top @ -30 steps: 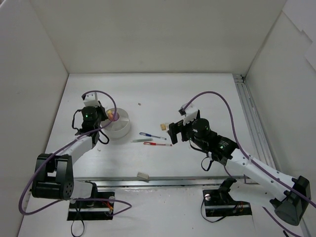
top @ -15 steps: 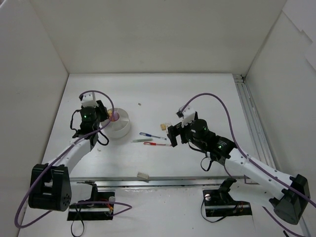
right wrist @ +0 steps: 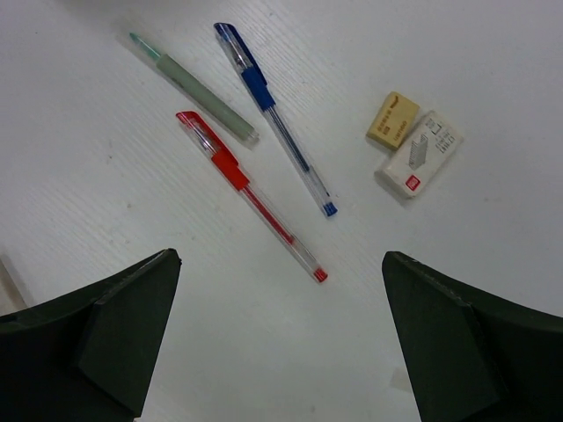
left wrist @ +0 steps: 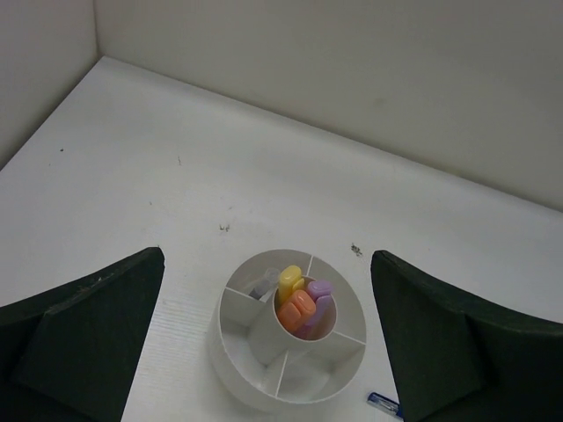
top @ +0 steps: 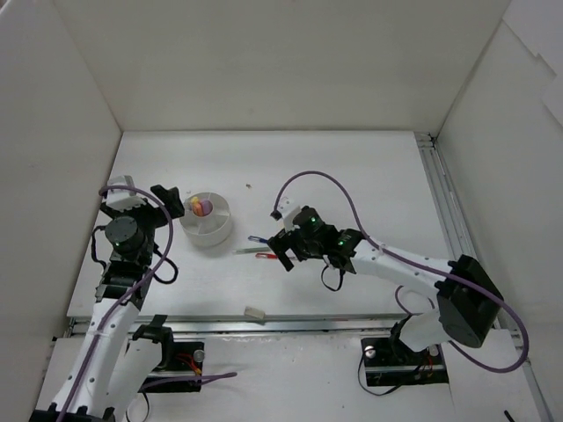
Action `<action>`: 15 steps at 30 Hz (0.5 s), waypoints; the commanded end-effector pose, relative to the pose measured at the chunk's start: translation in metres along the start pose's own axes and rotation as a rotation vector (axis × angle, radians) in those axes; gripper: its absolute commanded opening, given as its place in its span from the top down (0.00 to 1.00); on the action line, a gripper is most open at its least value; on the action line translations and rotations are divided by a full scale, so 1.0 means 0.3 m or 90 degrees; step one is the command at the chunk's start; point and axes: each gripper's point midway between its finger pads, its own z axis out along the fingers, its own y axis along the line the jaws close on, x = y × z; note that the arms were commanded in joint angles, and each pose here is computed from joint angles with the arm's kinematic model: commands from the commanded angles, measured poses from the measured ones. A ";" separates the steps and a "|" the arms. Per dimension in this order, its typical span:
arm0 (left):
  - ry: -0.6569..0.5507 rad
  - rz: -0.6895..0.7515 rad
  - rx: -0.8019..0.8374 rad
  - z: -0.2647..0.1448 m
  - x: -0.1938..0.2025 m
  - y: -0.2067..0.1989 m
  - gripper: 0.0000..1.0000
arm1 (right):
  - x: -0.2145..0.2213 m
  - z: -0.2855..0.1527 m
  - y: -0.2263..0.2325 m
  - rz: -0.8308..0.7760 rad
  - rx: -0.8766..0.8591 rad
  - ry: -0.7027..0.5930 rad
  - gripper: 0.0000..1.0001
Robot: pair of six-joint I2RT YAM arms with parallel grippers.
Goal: Sort the stationery into containers
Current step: Place the pen in the storage box, then pick up the pen from the center of the board.
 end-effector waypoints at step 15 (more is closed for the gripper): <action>0.059 -0.047 -0.007 -0.194 0.058 0.032 0.01 | -0.147 0.298 0.304 -0.163 -0.206 0.004 0.04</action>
